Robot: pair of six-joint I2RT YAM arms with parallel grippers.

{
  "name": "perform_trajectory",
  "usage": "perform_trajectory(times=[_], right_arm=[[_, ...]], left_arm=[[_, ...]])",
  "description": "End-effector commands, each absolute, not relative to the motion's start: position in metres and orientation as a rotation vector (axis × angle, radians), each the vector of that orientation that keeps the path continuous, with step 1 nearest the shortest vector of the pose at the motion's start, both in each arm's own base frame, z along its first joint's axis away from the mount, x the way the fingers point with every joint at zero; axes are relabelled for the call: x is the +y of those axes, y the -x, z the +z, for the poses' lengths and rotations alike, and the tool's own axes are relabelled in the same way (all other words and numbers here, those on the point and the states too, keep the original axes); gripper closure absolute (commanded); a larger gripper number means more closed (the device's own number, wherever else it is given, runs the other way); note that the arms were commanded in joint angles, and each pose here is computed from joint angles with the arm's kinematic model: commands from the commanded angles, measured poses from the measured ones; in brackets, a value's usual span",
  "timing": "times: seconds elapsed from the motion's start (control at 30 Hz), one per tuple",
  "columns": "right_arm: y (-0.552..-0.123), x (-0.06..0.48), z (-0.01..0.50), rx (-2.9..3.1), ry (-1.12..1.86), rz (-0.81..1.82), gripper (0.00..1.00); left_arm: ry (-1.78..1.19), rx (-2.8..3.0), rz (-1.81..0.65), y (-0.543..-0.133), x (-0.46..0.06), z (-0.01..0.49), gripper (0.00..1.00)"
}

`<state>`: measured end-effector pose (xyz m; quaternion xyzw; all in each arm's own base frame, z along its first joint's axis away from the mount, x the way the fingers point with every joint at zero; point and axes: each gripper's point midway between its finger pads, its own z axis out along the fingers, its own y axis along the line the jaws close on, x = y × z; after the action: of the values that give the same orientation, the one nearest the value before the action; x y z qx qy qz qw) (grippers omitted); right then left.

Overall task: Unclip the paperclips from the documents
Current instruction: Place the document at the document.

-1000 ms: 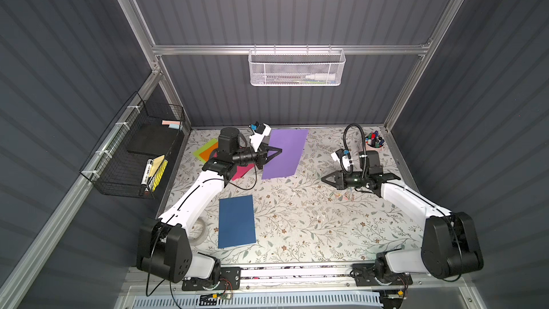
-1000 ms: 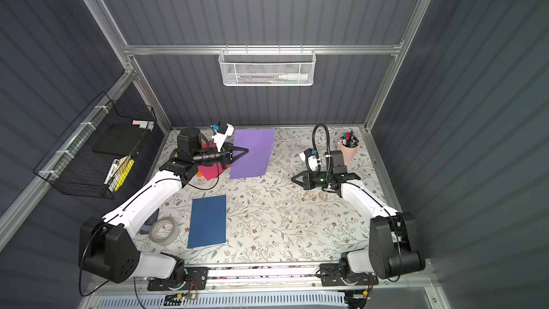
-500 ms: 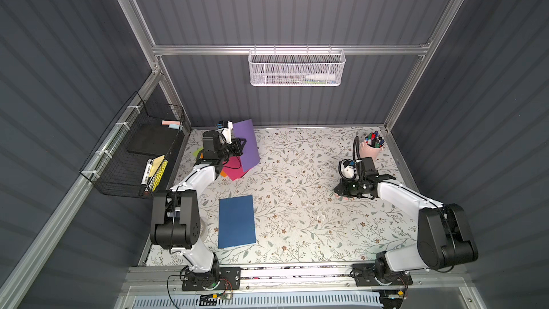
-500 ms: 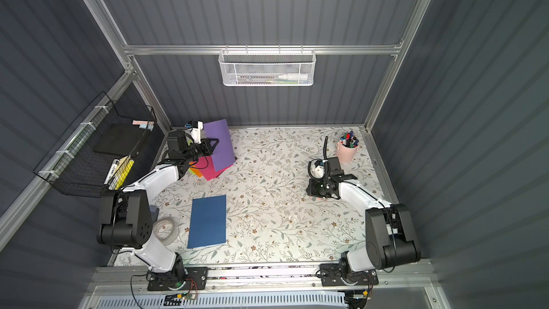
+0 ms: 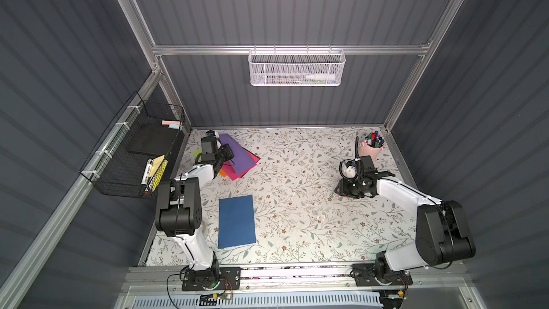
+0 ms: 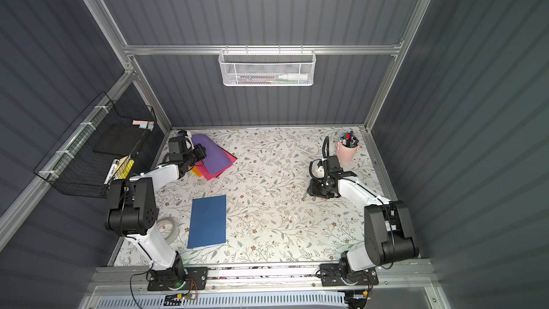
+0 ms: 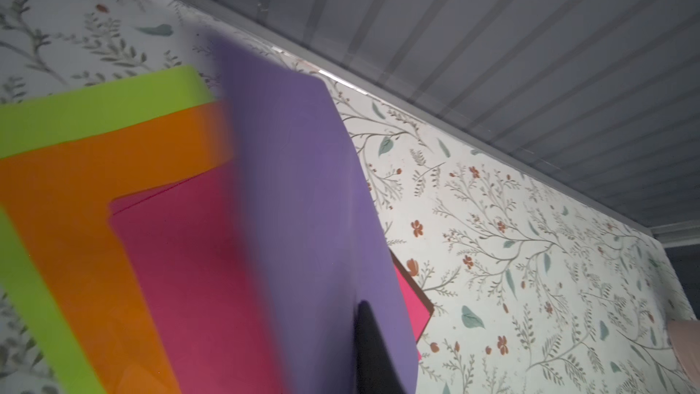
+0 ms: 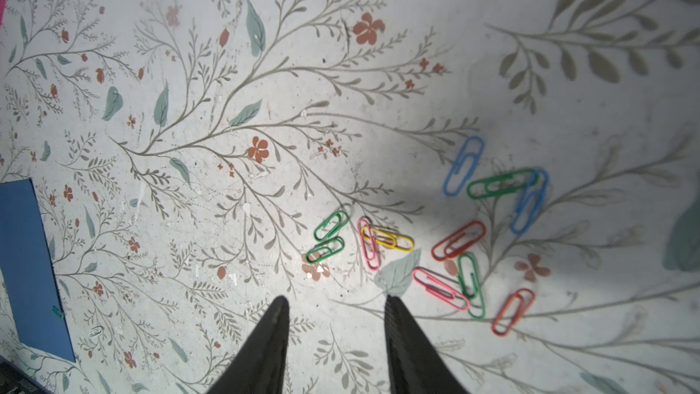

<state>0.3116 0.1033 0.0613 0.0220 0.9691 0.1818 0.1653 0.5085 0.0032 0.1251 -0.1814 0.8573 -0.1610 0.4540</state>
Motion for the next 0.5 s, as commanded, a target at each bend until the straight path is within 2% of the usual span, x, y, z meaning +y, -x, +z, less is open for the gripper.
perform_trajectory(times=[0.0,0.1,0.23,0.27,0.47], right_arm=[[-0.313,0.105,0.068,2.768,-0.056,0.531,0.53],[-0.314,0.107,0.071,2.759,-0.046,0.542,0.5],[-0.313,0.118,0.076,2.753,-0.006,0.618,0.47],[-0.313,0.12,0.077,2.754,0.005,0.624,0.46],[-0.314,0.127,0.086,2.737,0.052,0.66,0.42]], left_arm=[[0.615,2.136,-0.258,-0.501,0.031,0.122,0.38],[0.721,2.155,-0.177,-0.489,0.045,0.115,0.16],[0.789,2.146,-0.127,-0.471,0.053,0.12,0.07],[0.805,2.123,-0.107,-0.468,0.058,0.125,0.01],[0.773,2.231,-0.115,-0.42,0.034,0.12,0.04]])
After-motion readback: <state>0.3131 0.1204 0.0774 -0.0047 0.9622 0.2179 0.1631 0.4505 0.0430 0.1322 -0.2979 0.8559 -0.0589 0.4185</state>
